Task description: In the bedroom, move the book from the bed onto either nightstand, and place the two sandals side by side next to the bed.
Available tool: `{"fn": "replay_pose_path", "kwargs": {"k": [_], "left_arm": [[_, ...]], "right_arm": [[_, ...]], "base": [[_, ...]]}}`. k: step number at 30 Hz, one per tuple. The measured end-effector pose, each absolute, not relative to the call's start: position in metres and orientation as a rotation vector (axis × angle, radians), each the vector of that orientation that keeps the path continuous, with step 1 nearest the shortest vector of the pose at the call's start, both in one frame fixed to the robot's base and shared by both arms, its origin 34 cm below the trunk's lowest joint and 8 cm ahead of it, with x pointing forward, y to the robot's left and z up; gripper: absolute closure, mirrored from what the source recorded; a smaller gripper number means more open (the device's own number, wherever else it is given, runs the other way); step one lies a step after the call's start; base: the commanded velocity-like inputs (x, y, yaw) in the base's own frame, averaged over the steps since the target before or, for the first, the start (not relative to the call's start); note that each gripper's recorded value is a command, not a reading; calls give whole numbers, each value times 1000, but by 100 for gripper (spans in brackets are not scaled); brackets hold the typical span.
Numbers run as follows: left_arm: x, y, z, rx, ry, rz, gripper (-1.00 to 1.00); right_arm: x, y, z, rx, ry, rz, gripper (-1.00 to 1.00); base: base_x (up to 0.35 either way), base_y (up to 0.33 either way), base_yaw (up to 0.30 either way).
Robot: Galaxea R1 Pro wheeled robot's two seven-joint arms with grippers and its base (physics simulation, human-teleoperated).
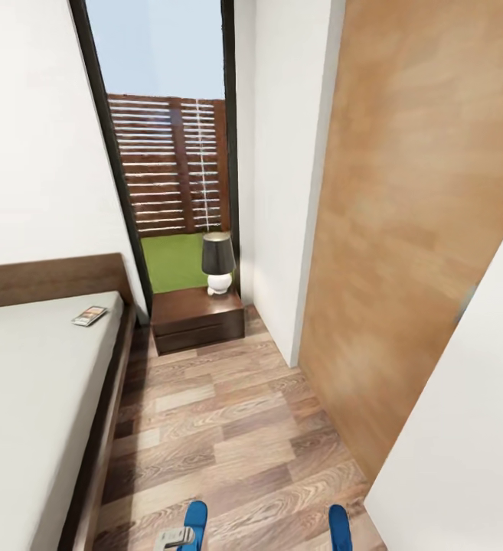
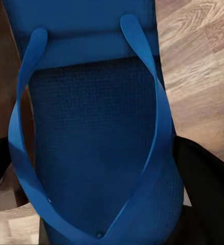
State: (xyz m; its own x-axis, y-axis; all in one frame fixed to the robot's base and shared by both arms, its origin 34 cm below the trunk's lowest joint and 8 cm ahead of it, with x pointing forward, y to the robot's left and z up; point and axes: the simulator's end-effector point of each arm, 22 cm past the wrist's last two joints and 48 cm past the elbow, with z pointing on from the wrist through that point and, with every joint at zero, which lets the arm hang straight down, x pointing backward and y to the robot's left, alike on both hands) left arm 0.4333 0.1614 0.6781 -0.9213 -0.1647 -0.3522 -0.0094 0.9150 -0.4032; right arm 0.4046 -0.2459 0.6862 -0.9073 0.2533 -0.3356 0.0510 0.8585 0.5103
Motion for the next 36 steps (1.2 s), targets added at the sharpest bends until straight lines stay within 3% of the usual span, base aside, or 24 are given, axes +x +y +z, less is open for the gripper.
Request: {"fn": "replay_pose_path", "kwargs": {"k": [5, 21, 36], "left_arm": [[433, 161, 678, -127, 2691, -565, 100], [433, 162, 678, -130, 2691, -564, 100], [433, 162, 678, -130, 2693, -564, 100]], "right_arm": [[403, -206, 687, 230, 2627, 782, 100], [404, -202, 688, 234, 2620, 790, 100], [404, -202, 687, 230, 2623, 789, 100]], "base": [[305, 0, 0], [282, 0, 5], [267, 0, 238]]}}
